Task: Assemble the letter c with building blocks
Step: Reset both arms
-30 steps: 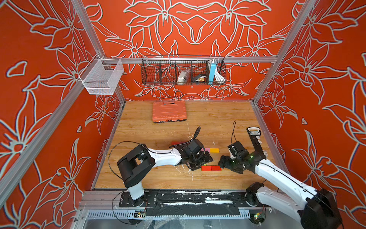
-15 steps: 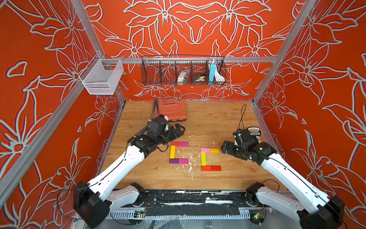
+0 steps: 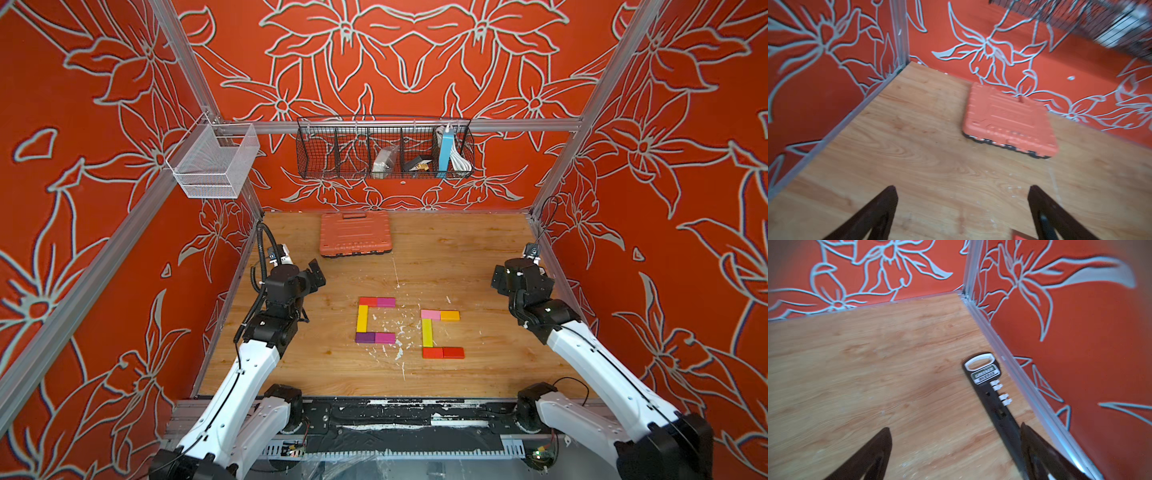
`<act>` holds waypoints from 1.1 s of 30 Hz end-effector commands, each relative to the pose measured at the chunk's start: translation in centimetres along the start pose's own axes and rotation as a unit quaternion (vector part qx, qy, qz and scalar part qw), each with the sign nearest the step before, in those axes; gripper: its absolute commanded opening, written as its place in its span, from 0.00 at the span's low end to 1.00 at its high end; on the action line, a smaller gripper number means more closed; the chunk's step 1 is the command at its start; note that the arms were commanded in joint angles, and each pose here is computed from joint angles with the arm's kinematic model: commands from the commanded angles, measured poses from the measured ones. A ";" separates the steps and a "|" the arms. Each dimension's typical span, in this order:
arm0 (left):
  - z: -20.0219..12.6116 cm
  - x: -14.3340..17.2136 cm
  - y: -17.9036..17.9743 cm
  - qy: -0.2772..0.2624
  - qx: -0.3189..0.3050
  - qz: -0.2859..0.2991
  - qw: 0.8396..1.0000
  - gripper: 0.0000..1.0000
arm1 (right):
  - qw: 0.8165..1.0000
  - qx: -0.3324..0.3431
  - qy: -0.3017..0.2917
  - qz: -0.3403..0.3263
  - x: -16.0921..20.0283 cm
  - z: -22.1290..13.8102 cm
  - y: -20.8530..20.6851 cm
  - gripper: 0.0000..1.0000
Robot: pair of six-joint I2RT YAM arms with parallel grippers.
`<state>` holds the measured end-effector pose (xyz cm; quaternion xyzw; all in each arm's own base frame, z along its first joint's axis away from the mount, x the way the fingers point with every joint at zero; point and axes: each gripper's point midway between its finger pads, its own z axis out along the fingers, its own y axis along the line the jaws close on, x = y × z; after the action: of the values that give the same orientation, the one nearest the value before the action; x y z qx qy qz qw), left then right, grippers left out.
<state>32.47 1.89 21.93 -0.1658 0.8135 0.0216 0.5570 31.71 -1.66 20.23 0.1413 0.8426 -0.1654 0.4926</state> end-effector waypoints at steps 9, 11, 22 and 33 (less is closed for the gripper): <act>4.3 5.5 2.1 0.005 -0.011 0.100 0.995 0.99 | 0.994 0.008 0.005 -0.106 6.2 8.1 1.4 0.98; 4.9 6.2 2.2 0.004 -0.003 0.093 0.996 0.99 | 0.993 -0.035 -0.005 -0.111 5.8 8.5 3.1 0.98; 9.0 10.7 0.7 0.006 0.058 0.091 0.994 0.98 | 0.993 -0.081 -0.068 -0.059 6.9 9.4 2.3 0.97; 9.0 10.9 0.8 0.021 0.065 0.086 0.994 0.98 | 0.991 -0.084 -0.082 -0.060 6.7 9.1 2.5 0.98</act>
<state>36.21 1.96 7.15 -0.0689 0.8491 0.0145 0.5235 36.66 -3.10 9.33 0.0347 0.8256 -0.1423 0.5449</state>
